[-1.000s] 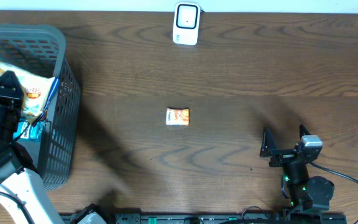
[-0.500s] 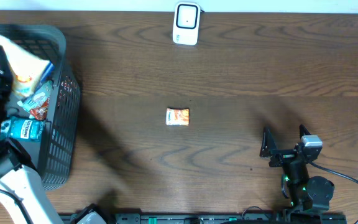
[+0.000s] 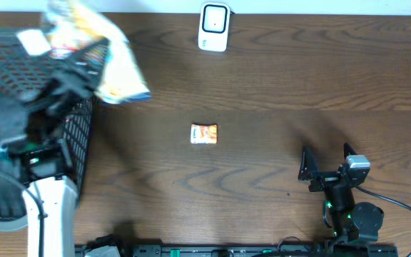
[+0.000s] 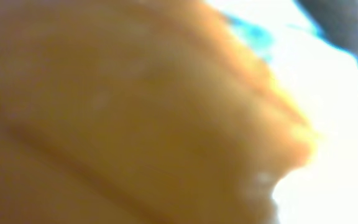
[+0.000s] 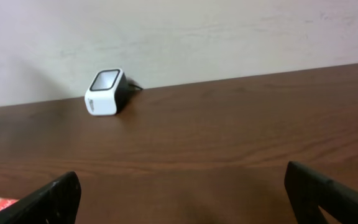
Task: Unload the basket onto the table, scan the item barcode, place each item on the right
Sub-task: 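Reach the left gripper into the basket and grasp the yellow chip bag, then place the yellow chip bag beside the orange packet and release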
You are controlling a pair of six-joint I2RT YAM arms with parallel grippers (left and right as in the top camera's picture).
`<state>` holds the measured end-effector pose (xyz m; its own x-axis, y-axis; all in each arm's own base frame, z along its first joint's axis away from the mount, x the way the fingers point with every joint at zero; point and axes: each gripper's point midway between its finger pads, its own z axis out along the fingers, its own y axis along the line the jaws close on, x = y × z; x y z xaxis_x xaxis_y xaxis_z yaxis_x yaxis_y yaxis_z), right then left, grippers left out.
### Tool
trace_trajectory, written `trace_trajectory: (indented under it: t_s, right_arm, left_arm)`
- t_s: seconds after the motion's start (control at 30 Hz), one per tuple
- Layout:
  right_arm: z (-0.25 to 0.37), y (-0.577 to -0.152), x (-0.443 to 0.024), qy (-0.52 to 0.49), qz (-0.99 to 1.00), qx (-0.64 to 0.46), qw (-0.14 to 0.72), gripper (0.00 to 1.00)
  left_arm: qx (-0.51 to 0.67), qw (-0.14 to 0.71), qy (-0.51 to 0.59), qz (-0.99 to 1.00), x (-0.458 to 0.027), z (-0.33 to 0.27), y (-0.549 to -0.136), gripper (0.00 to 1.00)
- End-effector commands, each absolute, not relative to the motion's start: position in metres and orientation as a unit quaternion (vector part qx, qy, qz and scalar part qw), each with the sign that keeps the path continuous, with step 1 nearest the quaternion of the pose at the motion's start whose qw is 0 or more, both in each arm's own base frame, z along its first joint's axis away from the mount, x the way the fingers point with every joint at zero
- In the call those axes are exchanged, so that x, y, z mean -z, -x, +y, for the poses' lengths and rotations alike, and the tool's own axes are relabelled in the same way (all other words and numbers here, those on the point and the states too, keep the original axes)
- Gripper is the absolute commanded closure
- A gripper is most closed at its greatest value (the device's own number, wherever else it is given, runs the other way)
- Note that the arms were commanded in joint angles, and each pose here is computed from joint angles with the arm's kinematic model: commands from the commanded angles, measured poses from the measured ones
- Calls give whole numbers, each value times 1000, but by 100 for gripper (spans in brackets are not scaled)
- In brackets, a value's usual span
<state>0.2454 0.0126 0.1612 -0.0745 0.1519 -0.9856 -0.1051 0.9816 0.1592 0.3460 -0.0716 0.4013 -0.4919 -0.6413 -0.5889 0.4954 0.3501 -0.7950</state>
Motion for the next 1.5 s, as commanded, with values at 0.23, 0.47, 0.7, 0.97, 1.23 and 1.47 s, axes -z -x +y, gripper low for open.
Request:
trace_trajectory:
  t_s: [0.23,0.47,0.7,0.97,1.23,1.47]
  right_arm:
    - [14,-245,-160,-11,728,-93,679,1]
    - [14,-245,-160,-11,728,-93,679,1]
    - [14,-245,-160,-11,728,-93,679,1]
    - [14,-245,-160,-11,728,-93,679,1]
    - [14,-245,-160,-11,728,-93,679,1]
    - [14,-245,-160,-11,728,-93,679,1]
  left_arm:
    - [438,421,-67,792,-288,-198,-337,93]
    - [417,330,-114,839,-213,-263,-325,93]
    - [387,228,-136,883,-123,-299,-311,92]
    - [355,168,-170,904,-61,-311,-294,92]
    - [344,147,-168,912,-32,-312,-294,93]
    - [266,196,-114,937,-21,-289,-320,92]
